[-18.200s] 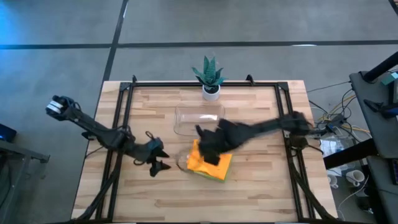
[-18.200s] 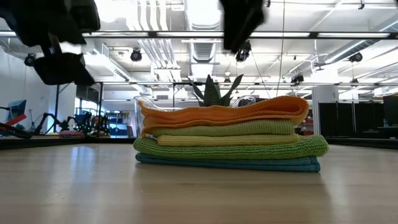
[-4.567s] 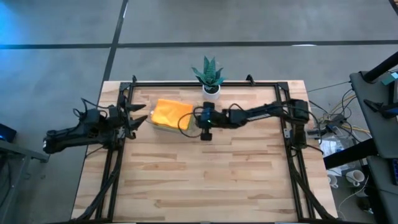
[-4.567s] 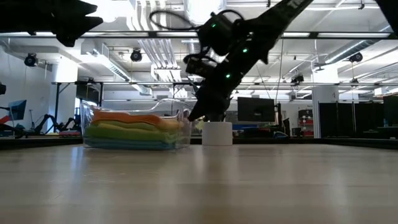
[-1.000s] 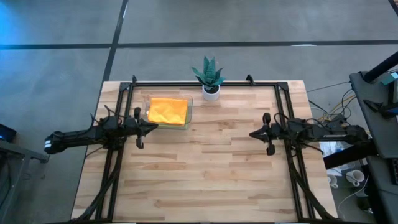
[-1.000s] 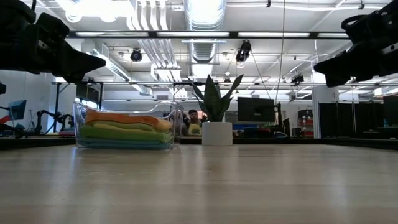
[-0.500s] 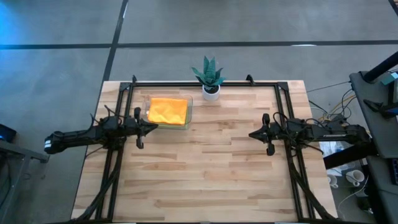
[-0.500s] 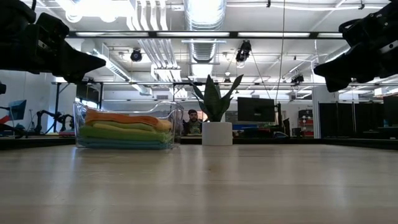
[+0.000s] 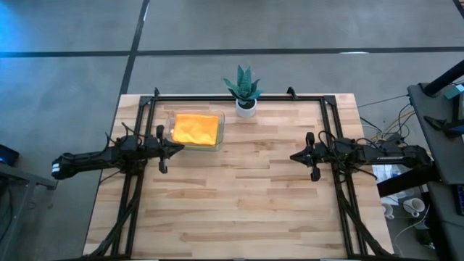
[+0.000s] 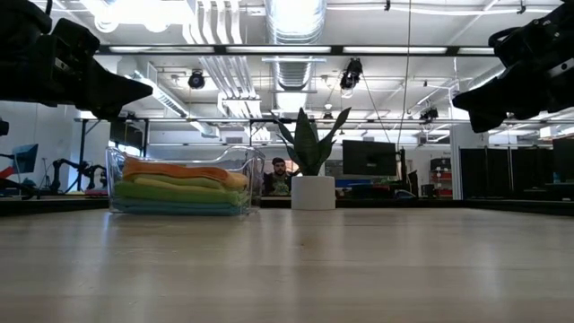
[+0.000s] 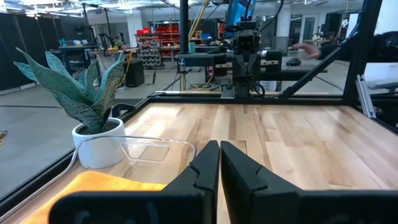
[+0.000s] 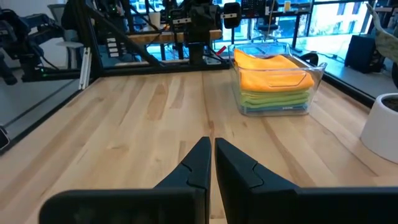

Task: Fold microfiber towels
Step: Return to Home Position

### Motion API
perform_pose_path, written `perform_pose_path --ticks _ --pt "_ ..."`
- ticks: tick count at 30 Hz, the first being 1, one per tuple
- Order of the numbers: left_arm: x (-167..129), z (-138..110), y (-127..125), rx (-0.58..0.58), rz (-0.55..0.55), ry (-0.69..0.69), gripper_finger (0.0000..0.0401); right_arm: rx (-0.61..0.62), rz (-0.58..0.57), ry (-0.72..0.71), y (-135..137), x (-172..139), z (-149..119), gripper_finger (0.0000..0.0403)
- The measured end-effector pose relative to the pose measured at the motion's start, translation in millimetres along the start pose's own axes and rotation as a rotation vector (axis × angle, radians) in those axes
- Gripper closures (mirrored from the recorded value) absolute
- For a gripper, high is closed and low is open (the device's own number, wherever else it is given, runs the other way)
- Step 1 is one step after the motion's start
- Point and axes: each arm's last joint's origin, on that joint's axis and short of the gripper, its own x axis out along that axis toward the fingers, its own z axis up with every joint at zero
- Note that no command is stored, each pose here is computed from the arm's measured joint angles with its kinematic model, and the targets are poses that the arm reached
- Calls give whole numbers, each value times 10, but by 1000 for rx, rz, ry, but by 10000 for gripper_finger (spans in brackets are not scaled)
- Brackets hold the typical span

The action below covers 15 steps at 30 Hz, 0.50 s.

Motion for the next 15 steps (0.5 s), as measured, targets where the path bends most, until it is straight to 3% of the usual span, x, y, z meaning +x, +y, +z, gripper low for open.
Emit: perform_pose_path --ticks 15 --pt "0 0 0 0 0 0 401 -7 0 0 0 0 0 385"
